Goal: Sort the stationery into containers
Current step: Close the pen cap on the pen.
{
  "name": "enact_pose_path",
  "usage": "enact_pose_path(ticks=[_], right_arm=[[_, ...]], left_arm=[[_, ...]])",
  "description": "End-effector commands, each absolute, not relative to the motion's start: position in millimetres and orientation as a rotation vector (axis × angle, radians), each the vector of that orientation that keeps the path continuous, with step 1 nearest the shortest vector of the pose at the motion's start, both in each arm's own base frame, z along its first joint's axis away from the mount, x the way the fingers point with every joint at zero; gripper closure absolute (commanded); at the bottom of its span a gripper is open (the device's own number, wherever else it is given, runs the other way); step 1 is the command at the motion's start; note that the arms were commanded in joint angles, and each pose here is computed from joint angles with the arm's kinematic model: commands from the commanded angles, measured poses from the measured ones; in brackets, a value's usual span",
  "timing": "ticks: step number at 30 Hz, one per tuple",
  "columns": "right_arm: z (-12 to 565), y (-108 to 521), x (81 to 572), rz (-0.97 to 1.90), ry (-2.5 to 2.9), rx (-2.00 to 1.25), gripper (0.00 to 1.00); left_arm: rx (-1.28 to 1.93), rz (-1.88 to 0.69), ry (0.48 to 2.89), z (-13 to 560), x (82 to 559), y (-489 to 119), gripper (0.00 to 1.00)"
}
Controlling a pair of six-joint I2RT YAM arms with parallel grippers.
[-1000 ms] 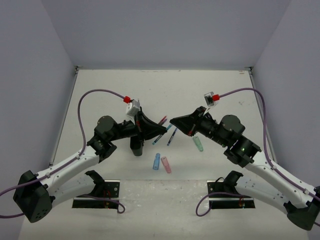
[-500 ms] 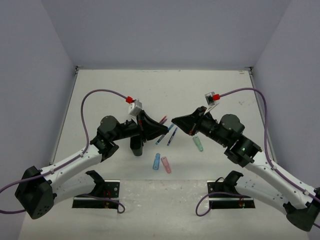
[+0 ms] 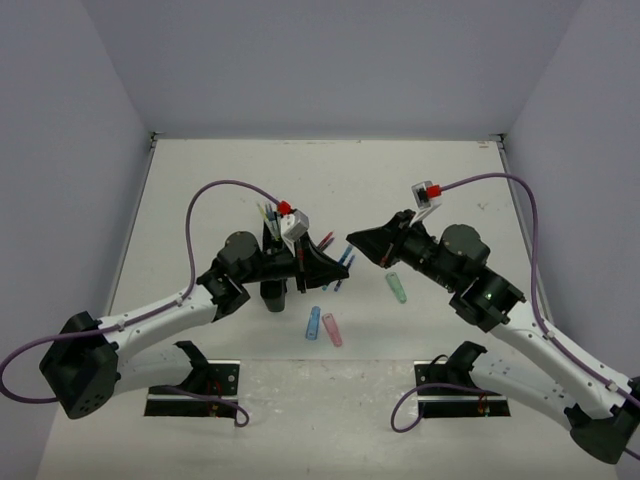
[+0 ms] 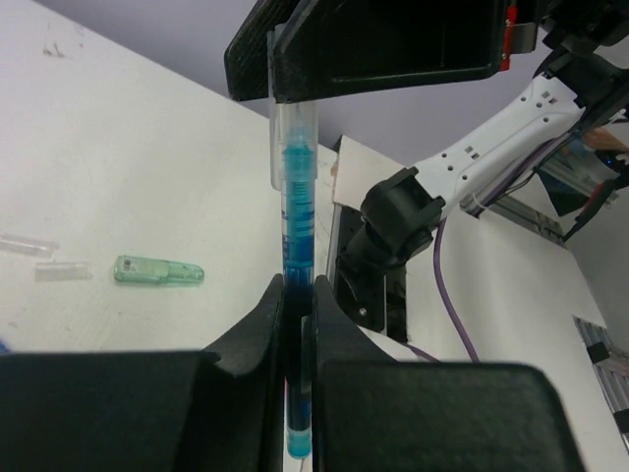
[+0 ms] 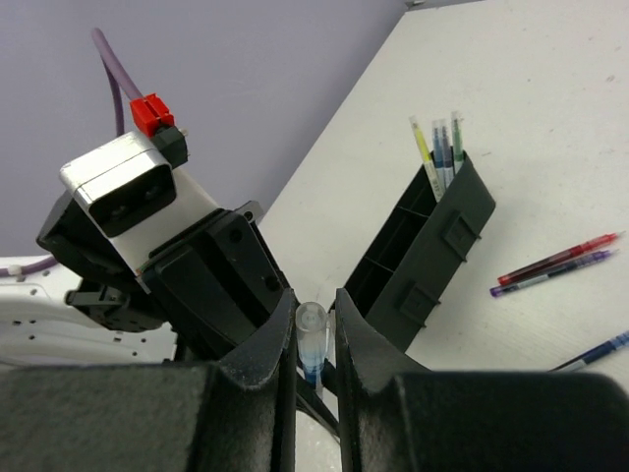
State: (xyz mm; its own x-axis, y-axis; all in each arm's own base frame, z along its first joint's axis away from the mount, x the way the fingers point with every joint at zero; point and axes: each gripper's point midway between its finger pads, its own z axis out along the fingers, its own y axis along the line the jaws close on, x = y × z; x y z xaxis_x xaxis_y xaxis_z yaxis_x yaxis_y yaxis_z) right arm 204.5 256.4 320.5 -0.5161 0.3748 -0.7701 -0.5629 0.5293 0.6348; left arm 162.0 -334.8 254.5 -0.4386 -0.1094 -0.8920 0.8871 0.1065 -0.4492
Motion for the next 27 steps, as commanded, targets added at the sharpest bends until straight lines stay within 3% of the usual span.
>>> enact_pose_path(ticks=[1,17,21,25,27], right_arm=[[350.4,254.6,201.1,1.182,1.689,-0.196,1.0],[255.3,299.1,185.2,1.262,1.89,-0.319,1.0],[291.4,294.7,187.7,1.254,1.816,-0.318,0.95],[340.5,292.0,189.6,1.226,1.758,-0.351,0.98],[356.4,295.9,190.0,1.226,1.746,-0.382,0.94]], left_arm=[[0.841,-1.445,1.461,272.4,163.4,-344.3,1.0],[0.751,-1.33,1.28,353.2,178.1,-331.2,1.0],[0.769,-1.279,1.345,326.3,186.5,-333.7,1.0],[0.741,-1.236,1.4,309.5,194.1,-330.5,1.0],[0.73,-1.224,1.412,308.6,196.3,-329.5,1.0]])
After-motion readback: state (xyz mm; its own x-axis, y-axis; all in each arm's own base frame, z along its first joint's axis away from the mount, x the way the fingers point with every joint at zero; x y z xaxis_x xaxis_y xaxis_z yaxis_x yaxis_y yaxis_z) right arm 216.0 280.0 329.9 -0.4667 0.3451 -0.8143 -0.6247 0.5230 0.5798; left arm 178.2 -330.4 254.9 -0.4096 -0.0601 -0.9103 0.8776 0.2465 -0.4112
